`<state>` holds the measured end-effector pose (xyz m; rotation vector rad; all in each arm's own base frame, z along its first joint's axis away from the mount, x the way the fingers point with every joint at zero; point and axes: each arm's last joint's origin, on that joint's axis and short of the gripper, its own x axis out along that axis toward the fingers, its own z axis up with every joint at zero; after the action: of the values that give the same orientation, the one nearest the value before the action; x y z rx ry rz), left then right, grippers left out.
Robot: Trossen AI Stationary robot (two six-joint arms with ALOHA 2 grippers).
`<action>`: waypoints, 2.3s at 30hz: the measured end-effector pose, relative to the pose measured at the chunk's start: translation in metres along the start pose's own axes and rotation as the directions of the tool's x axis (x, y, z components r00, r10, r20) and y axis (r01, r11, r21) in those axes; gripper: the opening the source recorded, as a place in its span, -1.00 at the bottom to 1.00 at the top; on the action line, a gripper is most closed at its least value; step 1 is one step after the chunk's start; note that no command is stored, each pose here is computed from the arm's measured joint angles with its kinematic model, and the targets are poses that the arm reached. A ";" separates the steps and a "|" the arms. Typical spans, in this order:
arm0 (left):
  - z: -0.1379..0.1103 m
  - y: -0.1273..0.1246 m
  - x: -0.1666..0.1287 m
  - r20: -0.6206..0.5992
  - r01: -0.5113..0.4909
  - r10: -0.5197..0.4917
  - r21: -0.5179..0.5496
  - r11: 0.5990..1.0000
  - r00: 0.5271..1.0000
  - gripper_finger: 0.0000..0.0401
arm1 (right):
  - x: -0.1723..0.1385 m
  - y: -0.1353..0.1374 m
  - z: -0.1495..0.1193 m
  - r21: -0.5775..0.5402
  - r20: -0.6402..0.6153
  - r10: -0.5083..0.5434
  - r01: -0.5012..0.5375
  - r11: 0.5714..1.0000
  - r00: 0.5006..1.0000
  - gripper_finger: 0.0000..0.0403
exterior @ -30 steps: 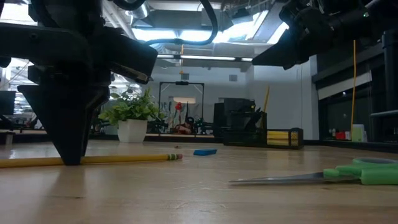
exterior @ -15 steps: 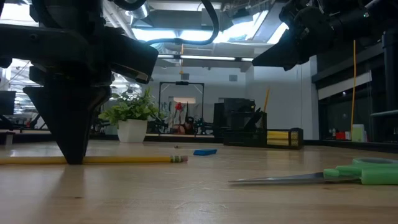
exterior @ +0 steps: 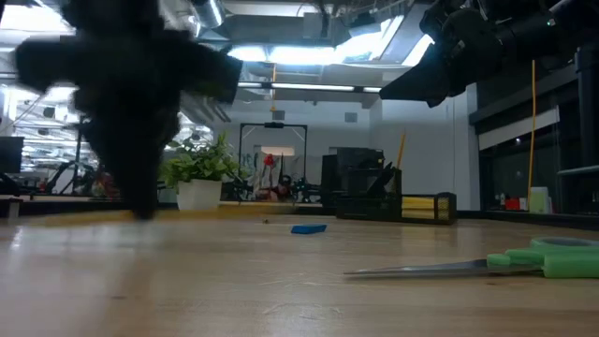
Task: Pick and place office supplies into organizer
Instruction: Put the yellow pencil into the black desk organizer
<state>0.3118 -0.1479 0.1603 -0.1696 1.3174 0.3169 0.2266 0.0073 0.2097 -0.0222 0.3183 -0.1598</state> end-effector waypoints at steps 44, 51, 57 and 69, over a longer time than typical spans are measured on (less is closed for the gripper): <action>0.095 0.130 -0.114 0.694 -0.043 -0.207 0.325 0.945 0.689 -0.88 | -0.006 0.015 0.026 -0.174 0.264 0.163 -0.119 0.977 0.951 -0.76; 0.102 0.137 -0.117 0.726 -0.056 -0.255 0.375 0.925 0.638 -0.88 | -0.008 0.014 0.032 -0.185 0.331 0.161 -0.103 0.977 0.930 -0.40; 0.104 0.137 -0.120 0.748 -0.090 -0.256 0.388 0.917 0.612 -0.88 | -0.011 0.014 0.040 -0.171 0.413 0.155 -0.091 0.981 0.897 -0.28; 0.105 0.139 -0.121 0.753 -0.096 -0.277 0.409 0.907 0.596 -0.88 | -0.008 0.017 0.054 -0.190 0.472 0.220 -0.145 0.971 0.854 -0.27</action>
<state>0.3382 -0.0012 0.3111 0.2581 0.4225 -0.0109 0.2387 0.0255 0.2628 -0.1770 -0.1814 0.0637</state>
